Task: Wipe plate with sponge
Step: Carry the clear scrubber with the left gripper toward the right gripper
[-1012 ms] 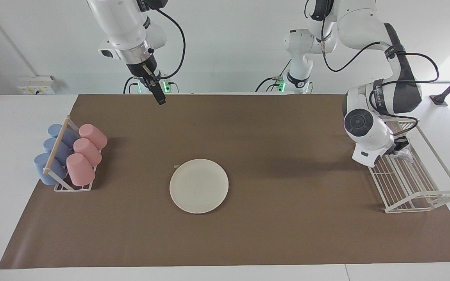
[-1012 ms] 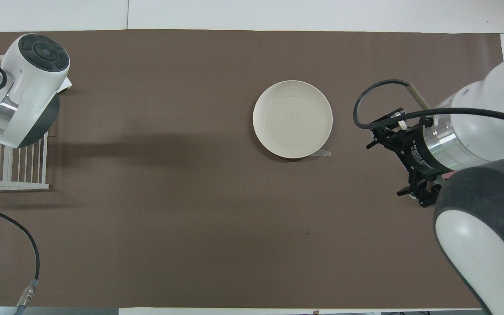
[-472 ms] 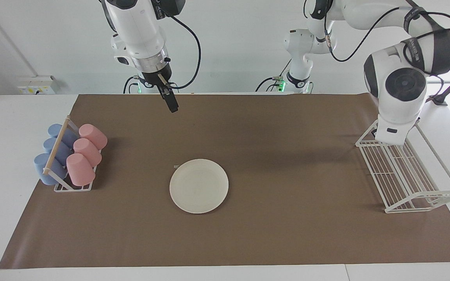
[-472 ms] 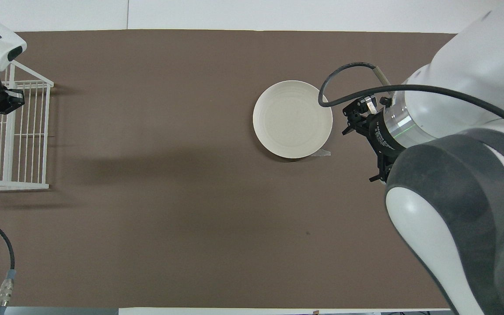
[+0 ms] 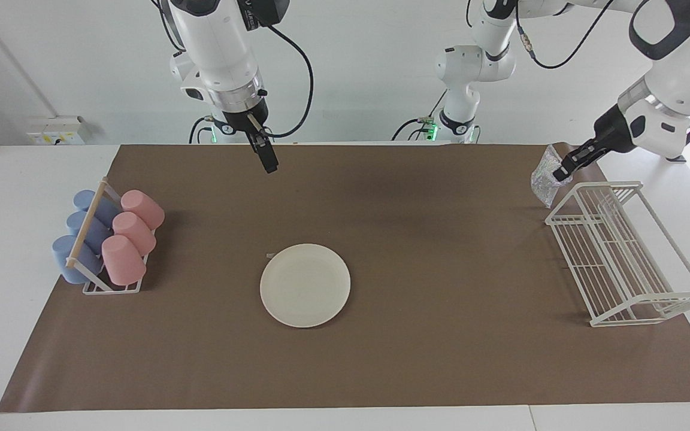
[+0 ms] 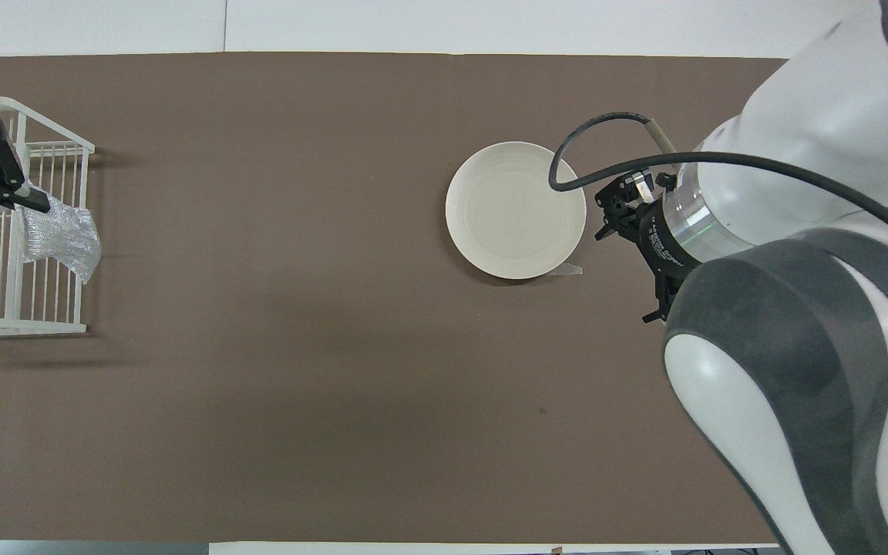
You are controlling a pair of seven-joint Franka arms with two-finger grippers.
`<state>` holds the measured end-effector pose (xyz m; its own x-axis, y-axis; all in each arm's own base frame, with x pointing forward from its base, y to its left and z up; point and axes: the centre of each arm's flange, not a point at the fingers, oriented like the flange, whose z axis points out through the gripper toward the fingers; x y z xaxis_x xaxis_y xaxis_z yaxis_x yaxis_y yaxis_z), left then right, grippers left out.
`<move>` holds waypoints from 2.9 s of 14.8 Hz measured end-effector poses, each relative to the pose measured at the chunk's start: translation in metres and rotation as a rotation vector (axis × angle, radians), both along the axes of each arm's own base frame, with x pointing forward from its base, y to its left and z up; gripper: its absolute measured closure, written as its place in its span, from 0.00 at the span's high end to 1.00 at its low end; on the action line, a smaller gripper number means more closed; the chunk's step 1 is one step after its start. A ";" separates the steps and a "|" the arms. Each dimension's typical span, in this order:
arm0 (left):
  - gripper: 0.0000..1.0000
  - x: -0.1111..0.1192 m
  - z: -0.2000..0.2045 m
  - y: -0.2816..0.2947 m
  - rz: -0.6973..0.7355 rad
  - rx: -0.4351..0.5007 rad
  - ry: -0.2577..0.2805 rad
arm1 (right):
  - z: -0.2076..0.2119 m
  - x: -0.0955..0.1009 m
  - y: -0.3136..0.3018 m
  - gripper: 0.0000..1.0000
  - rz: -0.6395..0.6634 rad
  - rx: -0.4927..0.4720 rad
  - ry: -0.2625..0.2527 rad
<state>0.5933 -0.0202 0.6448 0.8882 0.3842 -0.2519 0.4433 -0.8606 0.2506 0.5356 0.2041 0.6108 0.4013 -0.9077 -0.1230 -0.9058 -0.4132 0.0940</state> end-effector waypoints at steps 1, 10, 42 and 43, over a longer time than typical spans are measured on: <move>0.04 -0.005 -0.001 0.003 0.026 -0.112 0.016 | 0.000 0.000 0.001 1.00 -0.020 -0.003 0.002; 0.04 -0.099 -0.098 -0.048 0.183 -0.737 -0.078 | 0.000 -0.007 0.032 1.00 -0.092 -0.002 -0.025; 0.04 -0.157 -0.175 -0.173 -0.017 -1.039 -0.240 | -0.045 -0.086 0.191 1.00 -0.361 0.175 -0.137; 0.04 -0.157 -0.175 -0.173 -0.015 -1.039 -0.240 | -0.046 -0.086 0.192 1.00 -0.362 0.177 -0.139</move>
